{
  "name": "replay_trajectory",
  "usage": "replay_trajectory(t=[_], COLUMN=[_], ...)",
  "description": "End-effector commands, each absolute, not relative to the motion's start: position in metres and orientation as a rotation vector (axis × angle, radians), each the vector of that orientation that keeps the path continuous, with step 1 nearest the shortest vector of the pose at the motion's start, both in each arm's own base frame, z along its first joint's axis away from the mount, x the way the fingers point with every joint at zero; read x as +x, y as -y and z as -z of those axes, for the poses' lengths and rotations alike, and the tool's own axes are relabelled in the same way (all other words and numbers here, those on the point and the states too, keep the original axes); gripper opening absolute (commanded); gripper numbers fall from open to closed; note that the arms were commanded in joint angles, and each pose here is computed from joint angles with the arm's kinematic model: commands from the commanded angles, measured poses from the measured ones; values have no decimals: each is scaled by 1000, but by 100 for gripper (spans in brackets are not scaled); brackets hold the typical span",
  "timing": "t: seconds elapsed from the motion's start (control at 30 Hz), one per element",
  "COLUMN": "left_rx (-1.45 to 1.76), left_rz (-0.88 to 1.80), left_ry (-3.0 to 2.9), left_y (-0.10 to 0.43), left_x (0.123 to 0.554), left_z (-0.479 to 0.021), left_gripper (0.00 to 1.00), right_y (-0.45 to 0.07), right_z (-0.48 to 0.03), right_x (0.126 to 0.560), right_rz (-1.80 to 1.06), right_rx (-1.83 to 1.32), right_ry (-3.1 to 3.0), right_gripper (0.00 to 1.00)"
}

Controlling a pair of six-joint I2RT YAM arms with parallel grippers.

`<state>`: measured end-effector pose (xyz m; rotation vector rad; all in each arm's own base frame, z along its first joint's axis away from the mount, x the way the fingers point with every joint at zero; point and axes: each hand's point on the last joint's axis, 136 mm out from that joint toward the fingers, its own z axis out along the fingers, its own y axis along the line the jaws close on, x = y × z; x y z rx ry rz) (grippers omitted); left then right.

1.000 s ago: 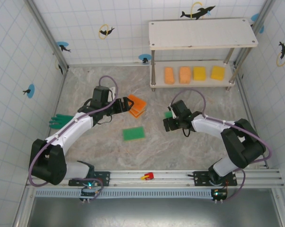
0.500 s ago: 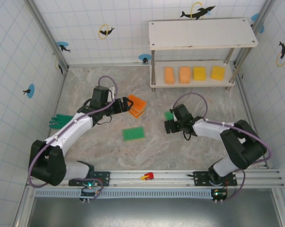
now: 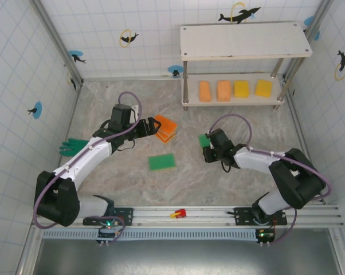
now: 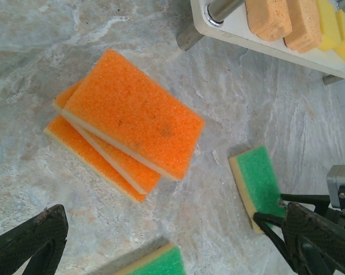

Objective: Place and organize the cleaning sponges onto the shelf

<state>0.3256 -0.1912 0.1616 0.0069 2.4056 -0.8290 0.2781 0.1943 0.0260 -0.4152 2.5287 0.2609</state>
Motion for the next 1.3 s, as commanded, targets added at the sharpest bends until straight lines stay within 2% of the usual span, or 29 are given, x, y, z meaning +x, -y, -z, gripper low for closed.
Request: replay_trajectory(t=[0.0, 0.13, 0.33, 0.73, 0.93, 1.27], left_rx=[19, 24, 40, 70, 88, 101], left_rz=[825, 823, 812, 807, 801, 812], left_ry=[-2393, -2391, -2380, -2375, -2369, -2363], left_y=[191, 191, 191, 194, 195, 198], left_x=[322, 322, 324, 329, 332, 335], left_z=[-167, -167, -172, -177, -181, -186], left_gripper=[98, 98, 98, 98, 98, 97], right_y=[-198, -205, -202, -160, -121, -22], right_z=[-43, -66, -108, -244, -315, -417], right_x=[281, 288, 299, 325, 340, 383], right_rz=[-275, -315, -377, -283, -238, -33], right_rx=[-416, -436, -425, -387, -297, -113], right_ry=[-2508, -2498, -2513, -2415, -2335, -2157], right_gripper=[55, 51, 50, 50, 49, 47])
